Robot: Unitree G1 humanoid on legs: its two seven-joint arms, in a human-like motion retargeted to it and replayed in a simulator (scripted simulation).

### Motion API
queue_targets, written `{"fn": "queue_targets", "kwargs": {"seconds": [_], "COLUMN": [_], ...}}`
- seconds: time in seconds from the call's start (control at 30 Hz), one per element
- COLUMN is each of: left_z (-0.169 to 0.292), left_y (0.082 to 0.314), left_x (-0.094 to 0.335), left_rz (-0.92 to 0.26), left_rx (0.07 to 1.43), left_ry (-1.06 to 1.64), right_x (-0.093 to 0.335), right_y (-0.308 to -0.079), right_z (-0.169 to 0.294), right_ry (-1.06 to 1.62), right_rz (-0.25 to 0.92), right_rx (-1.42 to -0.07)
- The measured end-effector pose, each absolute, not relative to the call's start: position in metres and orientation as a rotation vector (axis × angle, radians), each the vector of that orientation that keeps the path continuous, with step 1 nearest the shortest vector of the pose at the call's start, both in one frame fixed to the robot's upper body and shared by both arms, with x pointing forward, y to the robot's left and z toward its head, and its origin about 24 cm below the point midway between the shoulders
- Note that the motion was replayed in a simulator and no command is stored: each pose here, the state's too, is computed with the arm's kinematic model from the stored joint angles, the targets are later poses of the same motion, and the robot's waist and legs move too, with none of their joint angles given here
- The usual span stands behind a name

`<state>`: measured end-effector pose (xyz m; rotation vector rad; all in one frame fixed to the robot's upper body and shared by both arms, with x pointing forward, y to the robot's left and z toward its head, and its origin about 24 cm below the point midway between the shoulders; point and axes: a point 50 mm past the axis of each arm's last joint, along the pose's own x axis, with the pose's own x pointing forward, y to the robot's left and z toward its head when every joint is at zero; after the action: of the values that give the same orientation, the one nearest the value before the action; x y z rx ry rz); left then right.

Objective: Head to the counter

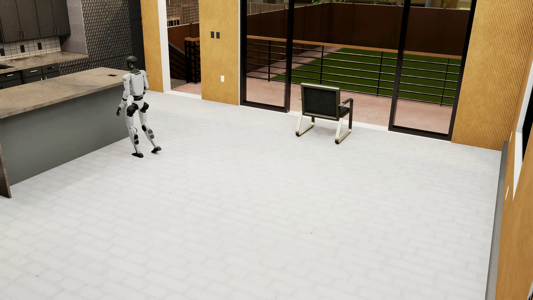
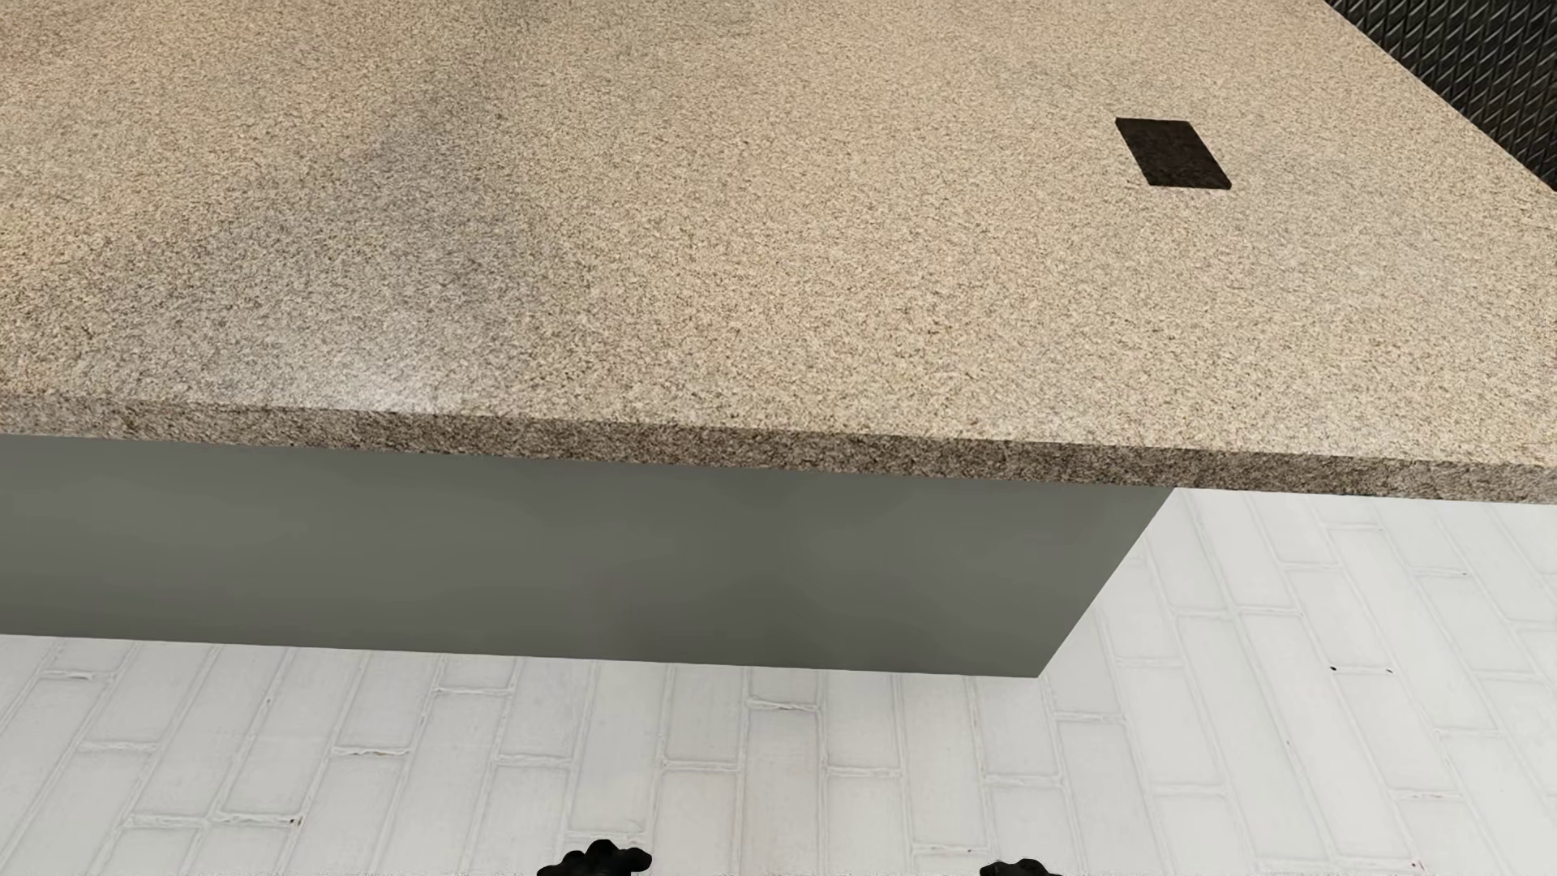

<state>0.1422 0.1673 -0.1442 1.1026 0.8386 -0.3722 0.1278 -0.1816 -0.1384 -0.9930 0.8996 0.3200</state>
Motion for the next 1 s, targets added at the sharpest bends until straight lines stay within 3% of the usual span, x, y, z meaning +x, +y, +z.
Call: {"fn": "queue_targets", "kwargs": {"seconds": [0.23, 0.47, 0.57, 0.67, 1.0], "left_z": [-0.137, -0.145, -0.148, -0.151, -0.122], "left_y": [0.157, 0.165, 0.168, 0.165, 0.144], "left_x": [0.162, 0.140, 0.125, 0.120, 0.173], "left_rz": [-0.371, -0.328, -0.247, -0.275, -0.235], "left_rx": [1.098, 1.091, 1.176, 1.214, 1.114], "left_ry": [0.767, 0.839, 0.872, 0.892, 0.626], "right_x": [0.131, 0.130, 0.137, 0.137, 0.127], "right_y": [-0.185, -0.179, -0.177, -0.177, -0.186], "right_z": [-0.136, -0.140, -0.139, -0.138, -0.145], "right_ry": [0.893, 0.913, 0.887, 0.879, 0.964], "right_rz": [0.296, 0.335, 0.323, 0.280, 0.315], "right_rx": [-1.003, -1.006, -1.001, -0.972, -1.017]}}
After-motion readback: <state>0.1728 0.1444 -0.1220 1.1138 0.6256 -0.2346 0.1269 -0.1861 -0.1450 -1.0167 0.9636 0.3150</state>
